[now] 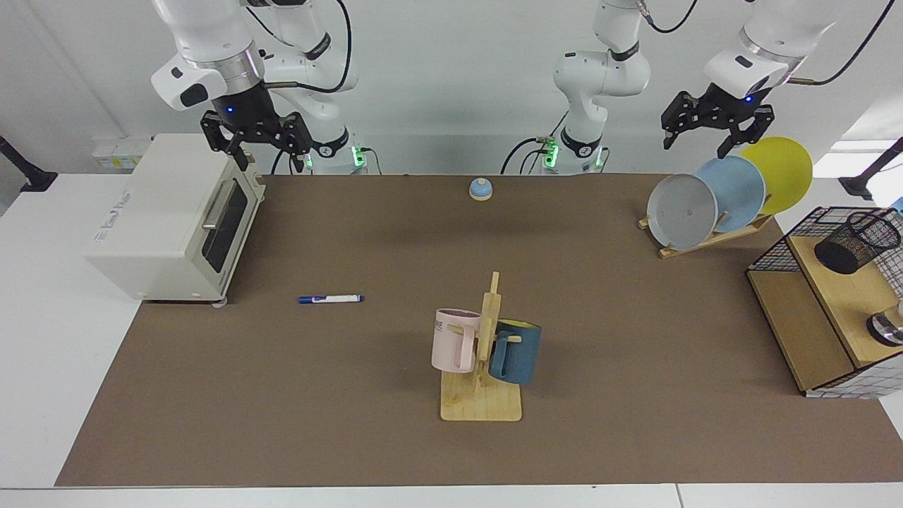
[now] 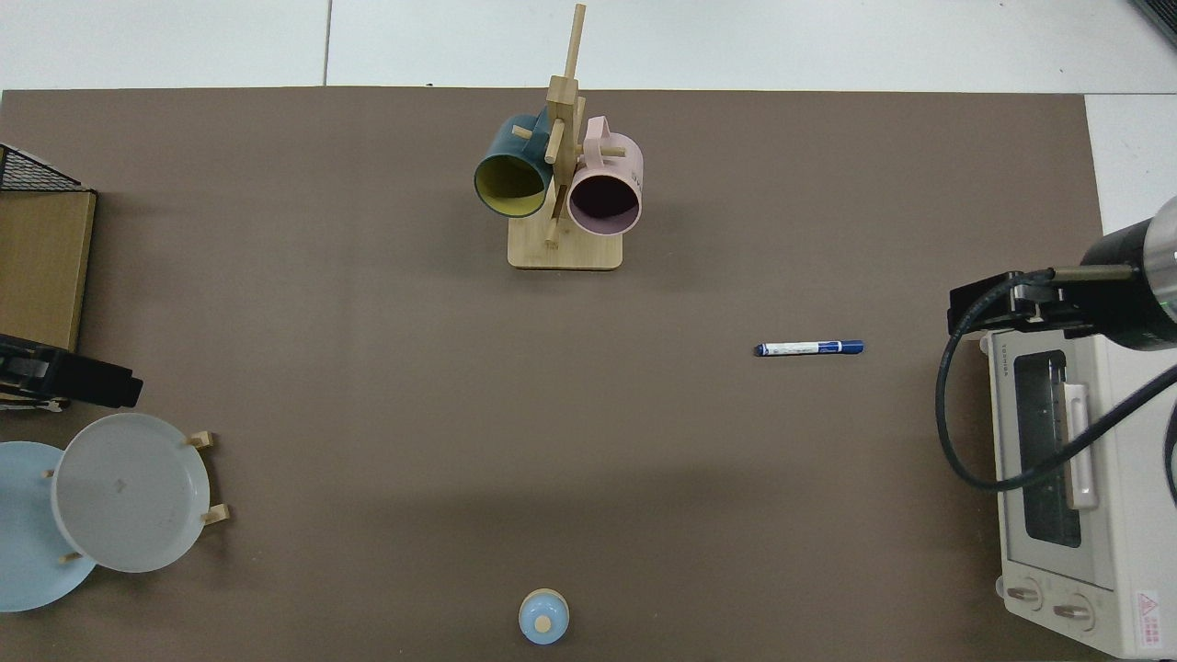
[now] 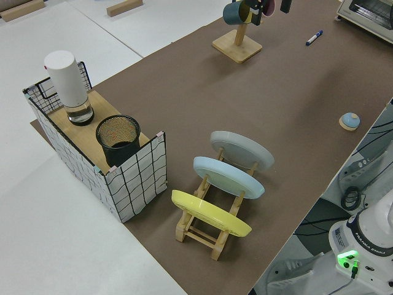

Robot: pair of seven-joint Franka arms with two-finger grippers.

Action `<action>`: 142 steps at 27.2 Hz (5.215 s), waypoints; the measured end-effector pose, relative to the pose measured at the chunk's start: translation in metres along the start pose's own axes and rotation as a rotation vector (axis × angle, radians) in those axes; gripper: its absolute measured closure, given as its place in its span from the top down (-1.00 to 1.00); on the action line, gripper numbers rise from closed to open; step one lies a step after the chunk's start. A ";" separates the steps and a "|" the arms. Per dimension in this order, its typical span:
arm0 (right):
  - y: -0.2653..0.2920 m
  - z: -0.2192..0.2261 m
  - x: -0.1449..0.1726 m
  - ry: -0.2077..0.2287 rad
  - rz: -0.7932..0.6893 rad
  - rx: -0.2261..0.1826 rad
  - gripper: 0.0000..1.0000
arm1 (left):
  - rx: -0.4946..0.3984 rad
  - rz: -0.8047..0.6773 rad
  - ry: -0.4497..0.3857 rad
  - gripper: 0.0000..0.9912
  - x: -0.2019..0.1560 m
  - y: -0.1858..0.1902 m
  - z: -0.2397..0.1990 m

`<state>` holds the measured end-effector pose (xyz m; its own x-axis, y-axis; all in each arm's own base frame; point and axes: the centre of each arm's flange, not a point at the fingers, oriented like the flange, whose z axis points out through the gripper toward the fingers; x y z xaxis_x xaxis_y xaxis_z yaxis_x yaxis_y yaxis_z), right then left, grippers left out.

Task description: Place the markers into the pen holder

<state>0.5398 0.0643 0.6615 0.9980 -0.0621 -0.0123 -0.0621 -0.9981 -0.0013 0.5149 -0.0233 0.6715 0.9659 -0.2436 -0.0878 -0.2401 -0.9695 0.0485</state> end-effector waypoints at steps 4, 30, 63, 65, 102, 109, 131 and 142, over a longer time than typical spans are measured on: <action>0.000 0.000 0.000 0.000 0.000 0.000 1.00 | 0.000 0.000 0.000 1.00 0.000 0.000 0.000; -0.002 0.017 -0.001 0.030 0.030 0.009 1.00 | 0.000 -0.001 0.000 1.00 0.000 0.000 0.000; -0.018 0.172 0.047 -0.007 1.062 0.045 0.99 | 0.000 0.000 -0.001 1.00 0.000 0.000 0.000; -0.017 0.183 0.047 0.002 1.107 0.055 0.99 | 0.000 0.000 -0.001 1.00 0.000 0.000 0.000; -0.014 0.332 0.050 0.009 1.420 0.077 0.98 | -0.008 0.000 -0.025 1.00 -0.009 0.001 0.004; -0.009 0.349 0.042 0.018 1.426 0.083 0.98 | -0.009 0.000 -0.029 1.00 -0.009 0.001 0.005; 0.012 0.368 0.034 0.024 1.394 0.079 0.78 | -0.009 0.000 -0.030 1.00 -0.010 0.001 0.006; -0.002 0.373 0.029 0.017 1.369 0.073 0.75 | -0.009 0.000 -0.031 1.00 -0.010 0.001 0.006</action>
<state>0.5647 0.0654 0.2879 0.1389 -0.9897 -0.0345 -0.9893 -0.1371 -0.0507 0.5040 -0.0221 0.6670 0.9625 -0.2441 -0.1188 -0.2387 -0.9694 0.0579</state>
